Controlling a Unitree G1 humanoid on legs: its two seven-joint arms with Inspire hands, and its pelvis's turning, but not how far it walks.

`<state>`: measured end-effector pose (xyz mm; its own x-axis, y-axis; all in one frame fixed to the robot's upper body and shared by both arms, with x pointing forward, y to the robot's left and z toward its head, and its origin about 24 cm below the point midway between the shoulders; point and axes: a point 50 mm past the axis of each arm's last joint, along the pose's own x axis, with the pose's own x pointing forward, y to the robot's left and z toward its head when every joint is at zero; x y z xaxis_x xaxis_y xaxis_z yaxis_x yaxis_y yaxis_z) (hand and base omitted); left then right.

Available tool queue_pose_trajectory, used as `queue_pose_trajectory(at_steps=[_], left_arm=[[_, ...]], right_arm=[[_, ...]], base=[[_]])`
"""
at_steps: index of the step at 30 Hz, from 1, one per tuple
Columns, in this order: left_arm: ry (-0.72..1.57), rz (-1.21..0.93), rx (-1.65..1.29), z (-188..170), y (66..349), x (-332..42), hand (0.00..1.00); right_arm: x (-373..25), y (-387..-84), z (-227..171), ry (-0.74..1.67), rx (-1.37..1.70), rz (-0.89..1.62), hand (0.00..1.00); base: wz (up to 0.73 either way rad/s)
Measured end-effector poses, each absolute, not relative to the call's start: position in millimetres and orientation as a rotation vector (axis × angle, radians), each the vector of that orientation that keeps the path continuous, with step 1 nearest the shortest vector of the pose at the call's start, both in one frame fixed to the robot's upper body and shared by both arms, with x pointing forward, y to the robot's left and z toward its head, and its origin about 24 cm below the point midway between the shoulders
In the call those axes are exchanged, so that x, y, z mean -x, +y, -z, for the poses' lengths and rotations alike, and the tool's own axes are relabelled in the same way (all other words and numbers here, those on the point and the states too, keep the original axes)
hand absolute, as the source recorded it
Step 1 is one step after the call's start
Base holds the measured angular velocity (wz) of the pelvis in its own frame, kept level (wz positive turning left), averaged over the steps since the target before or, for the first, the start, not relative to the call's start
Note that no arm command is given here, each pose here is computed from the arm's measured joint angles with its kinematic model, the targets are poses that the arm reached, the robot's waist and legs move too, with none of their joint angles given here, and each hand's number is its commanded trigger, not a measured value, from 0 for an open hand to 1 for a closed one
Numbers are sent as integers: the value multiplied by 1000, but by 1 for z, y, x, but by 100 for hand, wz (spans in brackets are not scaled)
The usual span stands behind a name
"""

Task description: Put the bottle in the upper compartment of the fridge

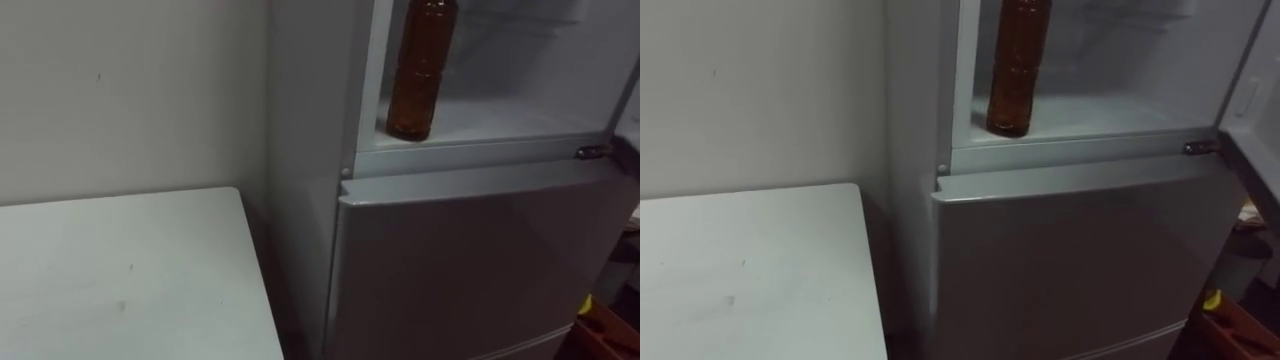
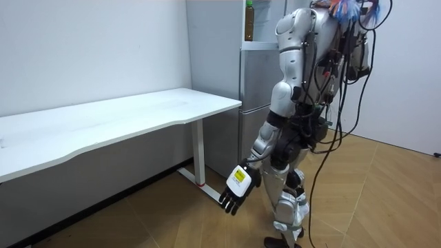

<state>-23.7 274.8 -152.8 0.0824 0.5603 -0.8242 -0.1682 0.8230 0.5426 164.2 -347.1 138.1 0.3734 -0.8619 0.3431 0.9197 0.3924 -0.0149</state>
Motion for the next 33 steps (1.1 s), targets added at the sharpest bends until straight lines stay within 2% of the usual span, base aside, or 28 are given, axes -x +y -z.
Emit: queue_pose_trajectory(at_steps=[4, 10, 25, 33], left_arm=[[1399, -557, -342, 154, 274, 24, 0], [1398, -531, -355, 155, 272, 22, 0], [1375, -477, -381, 157, 269, 8, 0], [1408, -475, -386, 158, 268, 15, 0]], right_arm=[[-169, -337, -171, -439, 304, 1038, 0], [-173, -323, -195, -596, 316, 914, 0], [-184, -304, -191, -581, 334, 727, 0], [-186, -302, -191, -576, 369, 688, 0]], base=[[0], [9], [5], [0]])
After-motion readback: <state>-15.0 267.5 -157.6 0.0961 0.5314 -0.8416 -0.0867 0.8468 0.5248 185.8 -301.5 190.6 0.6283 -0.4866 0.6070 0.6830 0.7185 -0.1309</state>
